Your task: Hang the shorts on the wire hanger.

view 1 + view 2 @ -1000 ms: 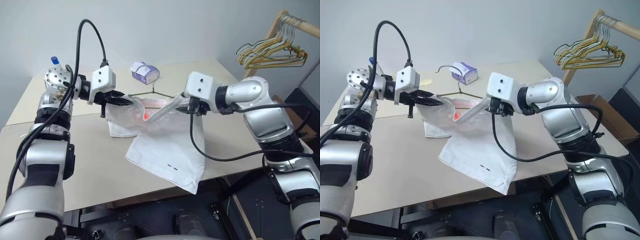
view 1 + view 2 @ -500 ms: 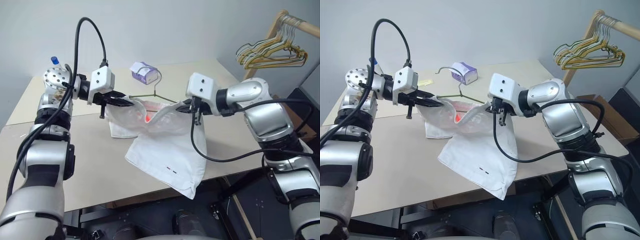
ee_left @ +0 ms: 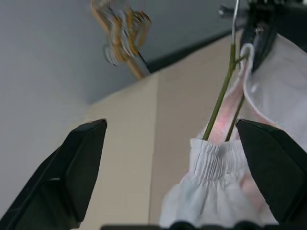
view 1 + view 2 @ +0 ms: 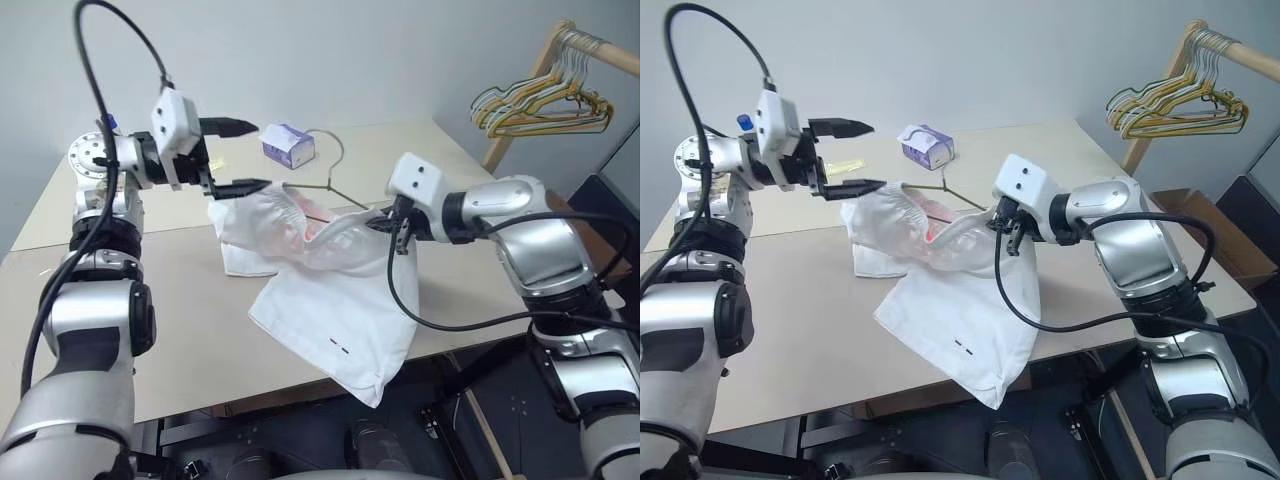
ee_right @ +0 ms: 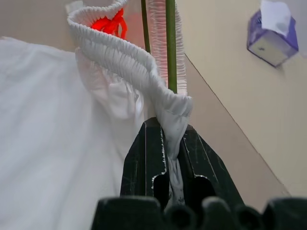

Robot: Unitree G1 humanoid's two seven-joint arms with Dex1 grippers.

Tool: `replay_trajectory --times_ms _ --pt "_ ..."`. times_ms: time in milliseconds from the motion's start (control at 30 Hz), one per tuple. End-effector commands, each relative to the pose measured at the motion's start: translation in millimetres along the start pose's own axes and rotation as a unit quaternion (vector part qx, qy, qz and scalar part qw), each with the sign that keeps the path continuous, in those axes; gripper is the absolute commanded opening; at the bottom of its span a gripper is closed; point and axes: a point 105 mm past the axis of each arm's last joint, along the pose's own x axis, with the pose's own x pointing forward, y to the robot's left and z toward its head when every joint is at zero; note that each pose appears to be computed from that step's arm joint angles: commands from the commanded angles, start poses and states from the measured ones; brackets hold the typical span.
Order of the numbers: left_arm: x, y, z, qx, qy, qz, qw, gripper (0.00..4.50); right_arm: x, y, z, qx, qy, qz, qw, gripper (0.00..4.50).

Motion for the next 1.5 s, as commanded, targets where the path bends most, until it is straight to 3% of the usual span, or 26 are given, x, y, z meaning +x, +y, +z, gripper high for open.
replay_trajectory --times_ms 33,267,400,600,867,1100,1267,1333,1500 --pt "-11 6 8 -0.004 -0.024 0.032 0.999 4.46 -23 -24 3 0.055 -0.006 -0.088 0.995 0.0" --pt "-9 -28 19 -0.052 -0.112 0.003 0.992 4.46 -61 -41 -32 0.21 0.043 -0.21 0.954 0.0" --pt "7 -51 27 -0.075 -0.147 0.006 0.986 4.46 -97 -54 -76 0.347 0.073 -0.319 0.879 0.0" --pt "23 -74 38 -0.085 -0.167 -0.016 0.982 4.46 -123 -64 -112 0.418 0.113 -0.428 0.793 0.0" --pt "35 -76 55 -0.098 -0.203 -0.007 0.974 4.46 -155 -79 -121 0.452 0.161 -0.594 0.646 0.0" --pt "39 -75 54 -0.107 -0.203 0.02 0.973 4.46 -193 -108 -124 0.486 0.139 -0.676 0.536 0.0" --pt "38 -74 50 -0.101 -0.192 0.026 0.976 4.46 -205 -129 -125 0.507 0.109 -0.689 0.506 0.0" --pt "37 -75 50 -0.099 -0.191 0.026 0.976 4.46 -208 -139 -124 0.505 0.104 -0.684 0.516 0.0" --pt "33 -76 49 -0.096 -0.187 0.027 0.977 4.46 -232 -157 -128 0.48 0.096 -0.707 0.51 0.0"
